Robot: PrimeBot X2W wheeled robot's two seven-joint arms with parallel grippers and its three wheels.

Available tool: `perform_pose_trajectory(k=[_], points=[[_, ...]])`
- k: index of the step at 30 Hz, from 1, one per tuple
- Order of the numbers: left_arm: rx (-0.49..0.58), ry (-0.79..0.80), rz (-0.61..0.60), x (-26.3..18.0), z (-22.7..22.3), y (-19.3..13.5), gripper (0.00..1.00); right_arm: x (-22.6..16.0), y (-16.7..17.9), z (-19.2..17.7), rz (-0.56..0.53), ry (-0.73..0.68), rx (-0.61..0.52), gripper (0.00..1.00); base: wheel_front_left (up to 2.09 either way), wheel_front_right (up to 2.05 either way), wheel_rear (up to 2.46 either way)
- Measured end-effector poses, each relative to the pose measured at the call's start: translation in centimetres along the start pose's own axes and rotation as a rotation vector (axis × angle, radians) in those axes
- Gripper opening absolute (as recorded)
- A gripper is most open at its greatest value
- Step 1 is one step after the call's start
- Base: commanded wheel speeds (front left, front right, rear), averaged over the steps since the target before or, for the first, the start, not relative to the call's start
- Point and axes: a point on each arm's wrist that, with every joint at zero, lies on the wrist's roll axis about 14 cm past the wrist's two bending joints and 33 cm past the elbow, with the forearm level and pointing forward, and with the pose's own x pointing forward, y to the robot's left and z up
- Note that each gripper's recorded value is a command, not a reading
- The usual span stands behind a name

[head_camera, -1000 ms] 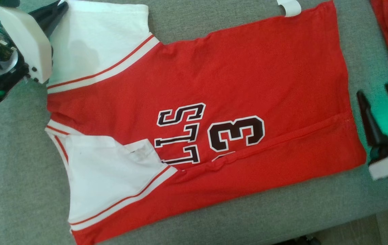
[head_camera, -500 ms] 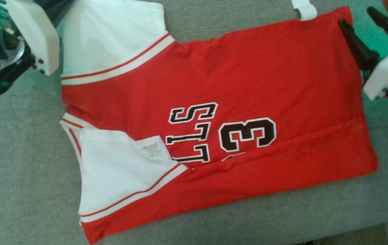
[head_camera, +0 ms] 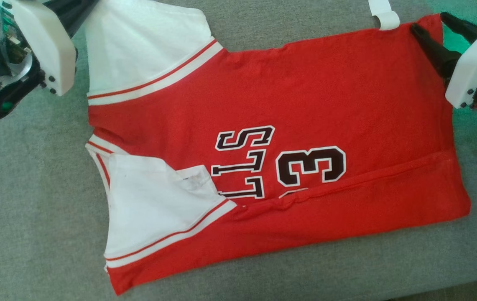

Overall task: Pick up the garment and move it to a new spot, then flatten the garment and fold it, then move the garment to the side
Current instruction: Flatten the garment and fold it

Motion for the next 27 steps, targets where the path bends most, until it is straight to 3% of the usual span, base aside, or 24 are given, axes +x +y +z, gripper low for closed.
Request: perform_pose_trajectory(k=[4,5,8,12,17,27], points=[[0.000,0.002,0.001,0.0,-0.3,0.1,0.00,0.2,-0.1,-0.5,-0.002,0.016,0.000,0.58,0.00,0.00,0.00],[-0.001,0.003,0.001,0.0,-0.3,0.1,0.00,0.3,-0.1,-0.5,-0.002,0.018,0.000,0.58,0.00,0.00,0.00],[-0.002,0.008,0.002,0.0,-0.6,0.1,0.00,0.6,-0.3,0.0,-0.003,0.007,0.000,0.44,0.00,0.00,0.00],[-0.004,0.012,0.004,-0.1,-0.8,0.2,0.00,0.8,-0.6,0.5,-0.012,-0.009,-0.003,0.32,0.00,0.00,0.00],[-0.002,0.013,0.008,-0.2,-0.9,0.3,0.00,1.0,-0.8,0.0,-0.019,-0.001,-0.004,0.00,0.00,0.00,0.00],[0.026,-0.031,0.013,-0.5,-0.1,0.3,0.00,0.8,-1.1,1.0,-0.027,-0.049,-0.022,0.00,0.00,0.00,0.00]])
